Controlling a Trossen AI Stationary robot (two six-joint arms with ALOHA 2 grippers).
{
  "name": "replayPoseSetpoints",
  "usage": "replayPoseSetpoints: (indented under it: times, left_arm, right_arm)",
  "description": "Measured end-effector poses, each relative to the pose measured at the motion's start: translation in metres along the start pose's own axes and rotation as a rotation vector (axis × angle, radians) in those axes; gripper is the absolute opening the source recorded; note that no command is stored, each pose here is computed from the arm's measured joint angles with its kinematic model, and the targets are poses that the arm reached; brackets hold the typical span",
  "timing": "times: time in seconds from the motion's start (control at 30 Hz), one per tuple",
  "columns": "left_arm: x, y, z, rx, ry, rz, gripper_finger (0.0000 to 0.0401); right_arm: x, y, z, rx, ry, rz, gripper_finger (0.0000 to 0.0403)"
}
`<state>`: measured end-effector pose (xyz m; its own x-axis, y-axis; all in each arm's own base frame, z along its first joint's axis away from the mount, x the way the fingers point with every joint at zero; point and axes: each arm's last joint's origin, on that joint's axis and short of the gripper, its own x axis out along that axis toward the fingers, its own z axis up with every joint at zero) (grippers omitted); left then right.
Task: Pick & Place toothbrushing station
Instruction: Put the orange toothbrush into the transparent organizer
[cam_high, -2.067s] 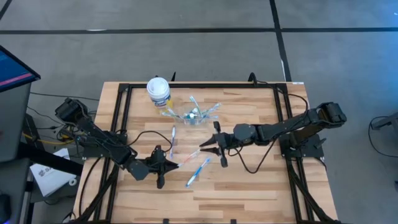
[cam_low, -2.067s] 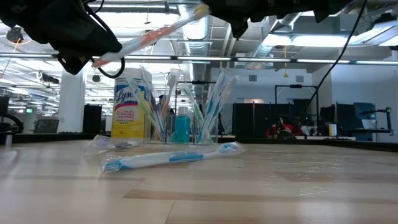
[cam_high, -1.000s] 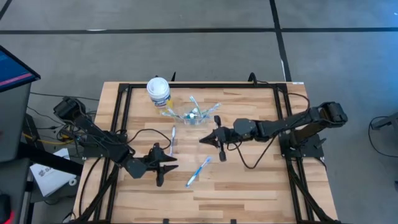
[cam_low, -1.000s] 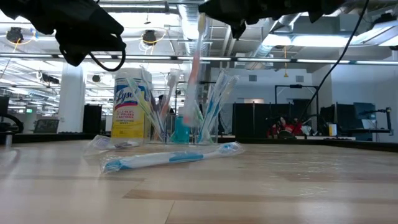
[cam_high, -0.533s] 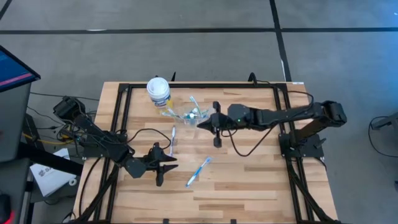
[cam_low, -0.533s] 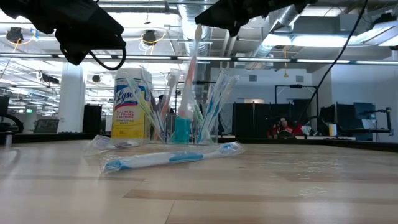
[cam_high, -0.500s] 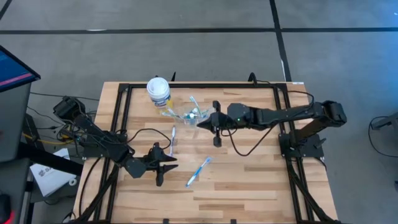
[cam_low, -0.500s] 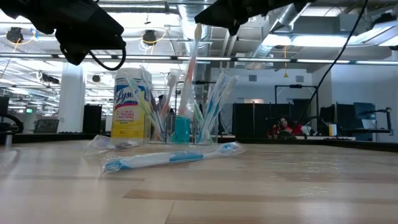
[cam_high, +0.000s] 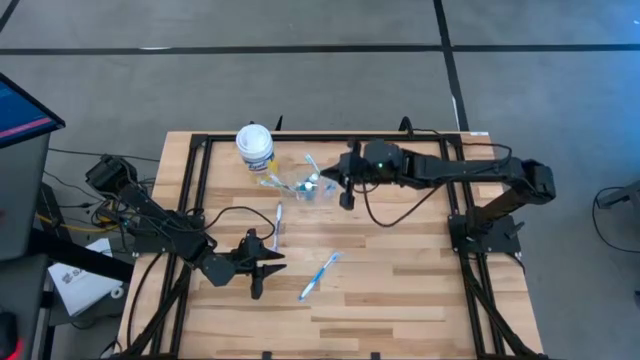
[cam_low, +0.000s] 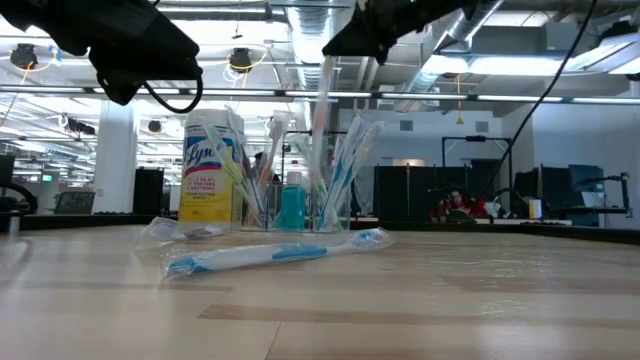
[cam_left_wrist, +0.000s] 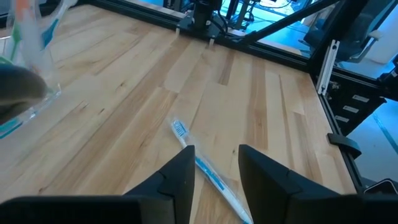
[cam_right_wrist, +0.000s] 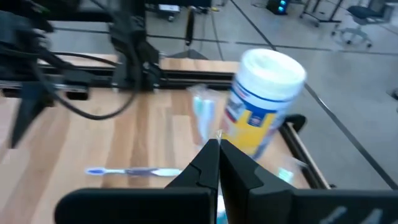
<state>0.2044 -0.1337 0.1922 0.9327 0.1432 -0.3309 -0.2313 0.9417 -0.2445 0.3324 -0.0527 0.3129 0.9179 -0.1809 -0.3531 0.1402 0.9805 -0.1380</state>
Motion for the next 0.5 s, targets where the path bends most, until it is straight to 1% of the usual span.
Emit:
replayPoseSetpoints:
  times: [0.33, 0.5]
  left_arm:
    - [0.0, 0.0, 0.0, 0.003, -0.001, 0.008, 0.0115]
    - [0.0, 0.001, 0.0, 0.005, 0.0, 0.009, 0.0115]
  right_arm:
    - [-0.001, -0.039, -0.006, 0.045, 0.018, -0.102, 0.0]
    - [-0.002, -0.052, -0.009, 0.071, 0.02, -0.134, 0.0]
